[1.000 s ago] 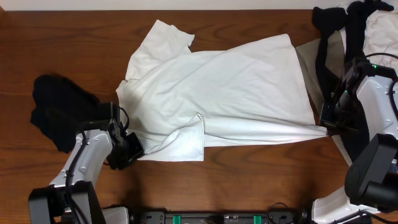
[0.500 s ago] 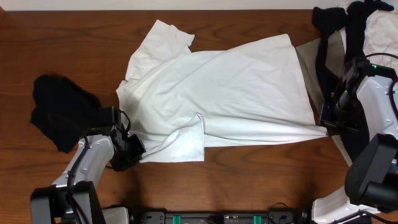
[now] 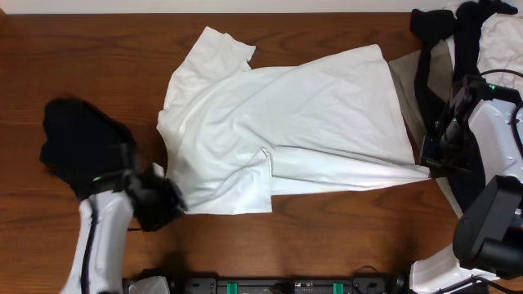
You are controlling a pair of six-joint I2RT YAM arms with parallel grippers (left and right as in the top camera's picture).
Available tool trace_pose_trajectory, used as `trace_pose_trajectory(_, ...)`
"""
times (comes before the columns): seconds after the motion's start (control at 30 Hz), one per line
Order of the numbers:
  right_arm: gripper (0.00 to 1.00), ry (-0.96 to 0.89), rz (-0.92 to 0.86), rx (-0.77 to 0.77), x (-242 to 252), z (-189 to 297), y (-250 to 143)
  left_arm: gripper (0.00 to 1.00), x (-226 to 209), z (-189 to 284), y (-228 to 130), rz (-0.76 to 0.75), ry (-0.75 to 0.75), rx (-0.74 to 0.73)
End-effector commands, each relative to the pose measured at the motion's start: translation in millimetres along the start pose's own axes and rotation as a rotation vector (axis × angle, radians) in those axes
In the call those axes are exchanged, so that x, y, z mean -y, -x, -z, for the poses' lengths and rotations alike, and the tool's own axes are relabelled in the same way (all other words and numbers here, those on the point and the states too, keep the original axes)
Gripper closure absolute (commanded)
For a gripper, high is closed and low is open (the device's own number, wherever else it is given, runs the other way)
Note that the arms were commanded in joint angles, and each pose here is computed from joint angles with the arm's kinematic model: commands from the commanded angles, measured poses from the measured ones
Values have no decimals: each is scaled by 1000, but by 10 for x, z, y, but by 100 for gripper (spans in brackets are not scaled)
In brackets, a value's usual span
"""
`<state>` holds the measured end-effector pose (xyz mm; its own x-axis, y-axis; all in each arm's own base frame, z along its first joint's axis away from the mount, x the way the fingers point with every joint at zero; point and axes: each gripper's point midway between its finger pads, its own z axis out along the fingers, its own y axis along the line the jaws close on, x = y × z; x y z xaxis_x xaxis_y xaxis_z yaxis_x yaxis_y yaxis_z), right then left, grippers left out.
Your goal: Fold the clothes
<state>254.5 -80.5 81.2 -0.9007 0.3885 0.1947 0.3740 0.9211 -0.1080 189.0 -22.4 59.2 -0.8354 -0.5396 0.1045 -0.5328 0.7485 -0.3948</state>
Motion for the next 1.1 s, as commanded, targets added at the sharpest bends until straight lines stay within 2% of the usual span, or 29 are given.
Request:
trace_pose_trajectory(0.0, 99, -15, -20, 6, 48, 9, 3, 94, -12, 249, 165, 9, -44, 116)
trace_pose_trajectory(0.1, 99, -15, -20, 6, 48, 9, 3, 94, -107, 386, 259, 66, -58, 193)
trace_pose_trajectory(0.23, 99, -5, -20, 1, 30, 9, -9, 94, -173, 444, 300, 108, -66, 222)
trace_pose_trajectory(0.43, 99, 10, -15, -16, 7, 9, -48, 94, 35, 463, 267, 71, -185, 198)
trace_pose_trajectory(0.57, 99, 36, -16, -8, -41, 10, -24, 94, 143, 509, 365, 40, -242, 235)
trace_pose_trajectory(1.07, 99, 94, -26, 194, -155, 64, 473, 94, 315, 781, 1002, -12, -314, 495)
